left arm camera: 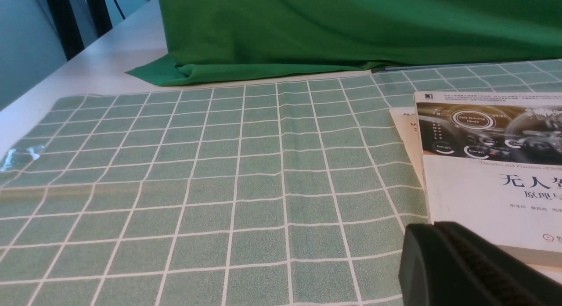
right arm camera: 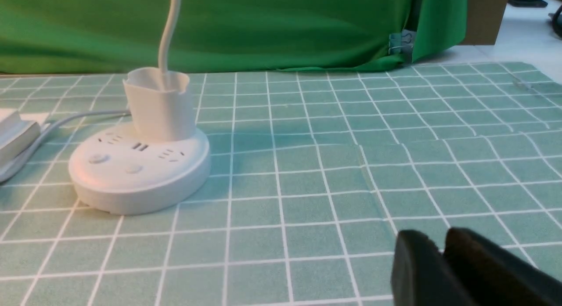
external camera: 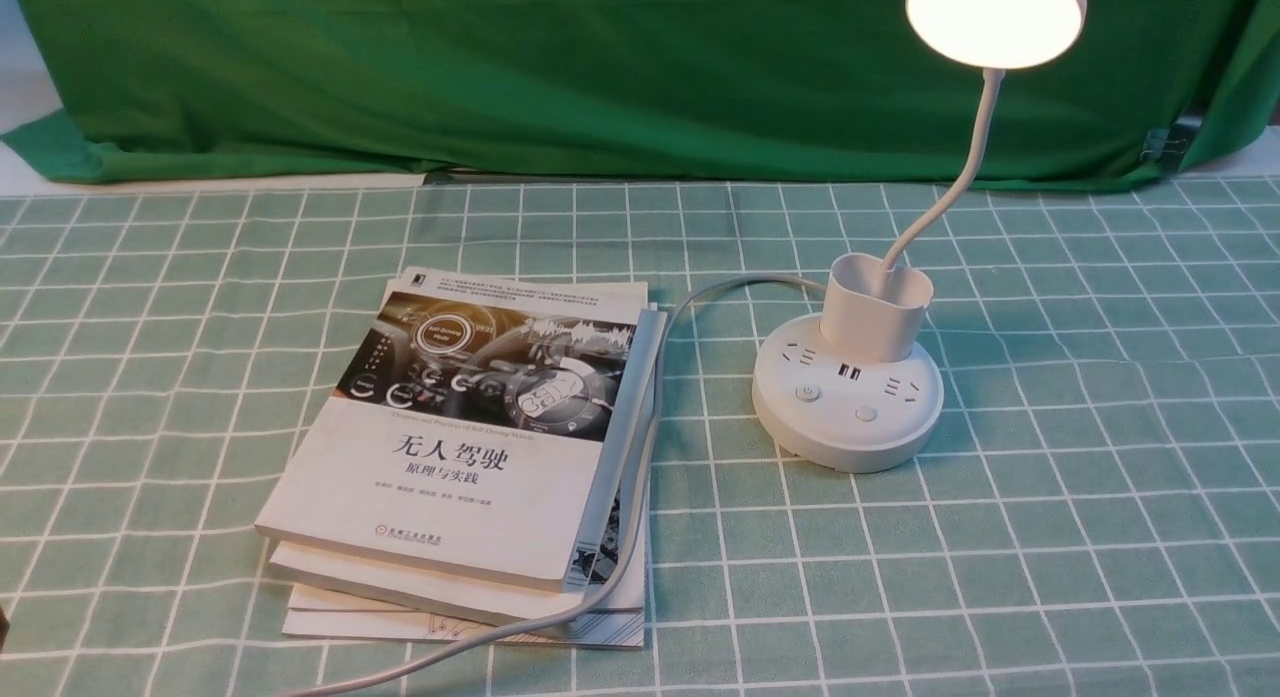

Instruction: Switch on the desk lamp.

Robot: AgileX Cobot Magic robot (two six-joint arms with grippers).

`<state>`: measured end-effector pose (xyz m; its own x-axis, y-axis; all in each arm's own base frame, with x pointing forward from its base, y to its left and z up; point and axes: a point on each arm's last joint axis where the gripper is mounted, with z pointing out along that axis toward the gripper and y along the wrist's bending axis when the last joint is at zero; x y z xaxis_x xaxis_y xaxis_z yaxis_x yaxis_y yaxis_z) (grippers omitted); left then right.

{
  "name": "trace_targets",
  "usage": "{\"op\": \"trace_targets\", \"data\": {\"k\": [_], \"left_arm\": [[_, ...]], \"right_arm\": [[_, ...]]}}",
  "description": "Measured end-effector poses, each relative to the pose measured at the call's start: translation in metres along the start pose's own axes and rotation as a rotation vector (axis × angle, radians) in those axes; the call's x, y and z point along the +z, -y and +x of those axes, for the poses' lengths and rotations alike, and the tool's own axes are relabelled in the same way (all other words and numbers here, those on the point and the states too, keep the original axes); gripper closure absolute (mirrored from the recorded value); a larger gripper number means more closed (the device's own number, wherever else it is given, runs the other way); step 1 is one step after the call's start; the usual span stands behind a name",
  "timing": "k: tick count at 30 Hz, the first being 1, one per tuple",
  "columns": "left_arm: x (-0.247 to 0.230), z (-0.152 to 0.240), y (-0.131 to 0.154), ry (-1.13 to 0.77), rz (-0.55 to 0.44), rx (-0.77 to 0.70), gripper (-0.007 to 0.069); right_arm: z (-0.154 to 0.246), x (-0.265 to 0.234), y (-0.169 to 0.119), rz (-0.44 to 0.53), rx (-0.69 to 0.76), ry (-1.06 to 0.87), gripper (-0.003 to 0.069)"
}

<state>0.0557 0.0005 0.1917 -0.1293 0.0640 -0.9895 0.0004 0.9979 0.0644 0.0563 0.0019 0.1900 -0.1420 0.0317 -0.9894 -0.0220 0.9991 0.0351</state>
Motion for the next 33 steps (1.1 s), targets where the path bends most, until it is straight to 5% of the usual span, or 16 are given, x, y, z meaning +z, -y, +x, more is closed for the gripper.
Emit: {"op": "trace_targets", "data": {"k": [33], "left_arm": [[0.0000,0.0000,0.0000,0.000,0.000,0.000,0.0604]], "right_arm": [[0.0002,0.0000,0.0000,0.000,0.000,-0.003,0.0430]]}}
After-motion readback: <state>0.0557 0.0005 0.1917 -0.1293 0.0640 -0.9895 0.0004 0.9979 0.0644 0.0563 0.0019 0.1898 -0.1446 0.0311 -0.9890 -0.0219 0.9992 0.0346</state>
